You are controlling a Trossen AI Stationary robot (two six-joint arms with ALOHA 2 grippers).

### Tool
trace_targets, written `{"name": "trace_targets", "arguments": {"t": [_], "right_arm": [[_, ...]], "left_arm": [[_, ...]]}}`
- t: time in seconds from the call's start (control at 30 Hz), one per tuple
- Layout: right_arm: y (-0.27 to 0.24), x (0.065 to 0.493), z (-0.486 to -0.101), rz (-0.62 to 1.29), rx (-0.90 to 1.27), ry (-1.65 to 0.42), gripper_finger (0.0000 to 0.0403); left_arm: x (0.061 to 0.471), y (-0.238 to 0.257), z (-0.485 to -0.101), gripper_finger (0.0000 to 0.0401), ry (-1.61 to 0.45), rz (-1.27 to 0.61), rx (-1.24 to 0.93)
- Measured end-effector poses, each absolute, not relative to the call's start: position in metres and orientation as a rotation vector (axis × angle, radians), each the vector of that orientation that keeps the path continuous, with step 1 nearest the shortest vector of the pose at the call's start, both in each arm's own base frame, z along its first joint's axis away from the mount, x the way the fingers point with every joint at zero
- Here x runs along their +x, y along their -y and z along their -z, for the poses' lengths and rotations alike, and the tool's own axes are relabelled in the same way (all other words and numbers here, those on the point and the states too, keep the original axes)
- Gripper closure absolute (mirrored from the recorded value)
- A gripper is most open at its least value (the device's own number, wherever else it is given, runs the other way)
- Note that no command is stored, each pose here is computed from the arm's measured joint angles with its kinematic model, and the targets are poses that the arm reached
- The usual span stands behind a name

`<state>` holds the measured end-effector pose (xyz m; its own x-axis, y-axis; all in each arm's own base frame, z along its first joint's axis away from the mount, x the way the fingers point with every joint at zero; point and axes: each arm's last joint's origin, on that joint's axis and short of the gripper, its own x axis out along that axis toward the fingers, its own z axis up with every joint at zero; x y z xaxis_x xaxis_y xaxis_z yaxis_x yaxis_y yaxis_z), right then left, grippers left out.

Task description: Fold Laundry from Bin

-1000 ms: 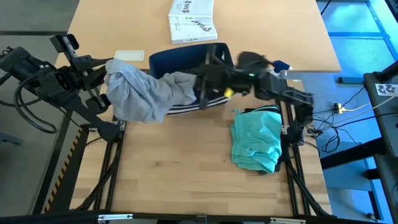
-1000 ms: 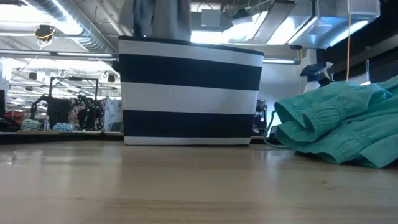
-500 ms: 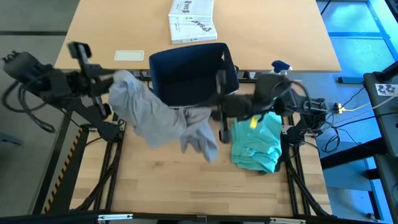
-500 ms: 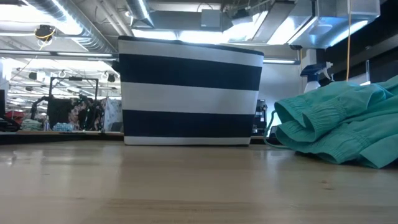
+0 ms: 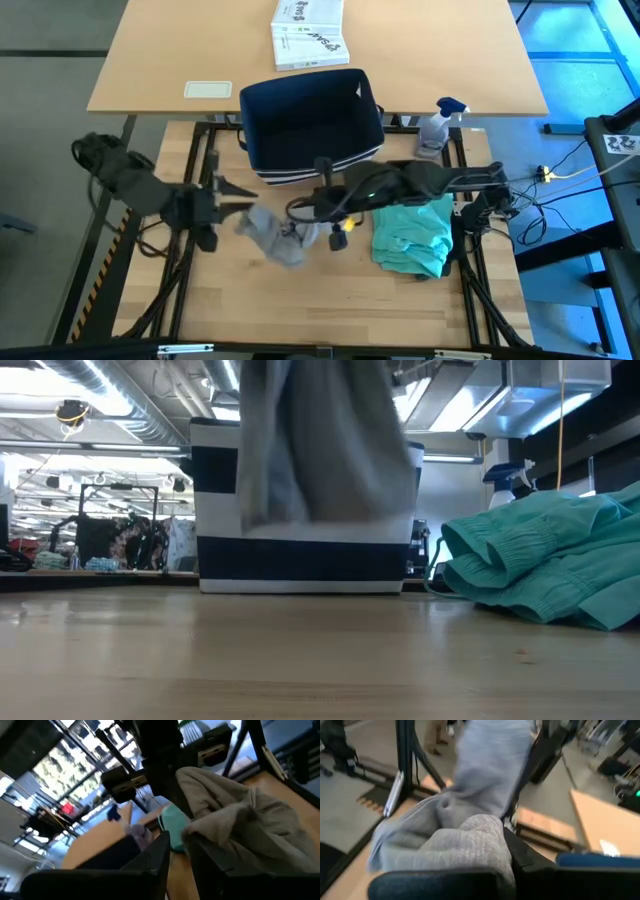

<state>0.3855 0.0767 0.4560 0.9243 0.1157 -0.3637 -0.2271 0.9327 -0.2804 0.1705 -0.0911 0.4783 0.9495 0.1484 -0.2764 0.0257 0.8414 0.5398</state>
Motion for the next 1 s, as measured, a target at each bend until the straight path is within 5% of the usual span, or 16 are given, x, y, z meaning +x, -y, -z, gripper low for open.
{"name": "trace_targets", "arguments": {"t": [0.2,0.53,0.77,1.0], "right_arm": [[-0.077,0.403,-0.389,-0.185,-0.306,-0.525,0.0402],[-0.083,0.418,-0.294,-0.24,-0.221,-0.443,0.0398],[-0.077,0.412,-0.26,-0.173,-0.19,-0.504,0.0376],[-0.077,0.41,-0.252,-0.157,-0.153,-0.532,0.0305]], "left_arm": [[0.186,0.112,-0.415,0.0332,-0.437,-0.039,0.548],[0.189,0.12,-0.343,0.0332,-0.384,-0.054,0.424],[0.189,0.112,-0.307,0.0334,-0.371,-0.113,0.377],[0.201,0.08,-0.288,0.0314,-0.438,-0.305,0.346]]}}
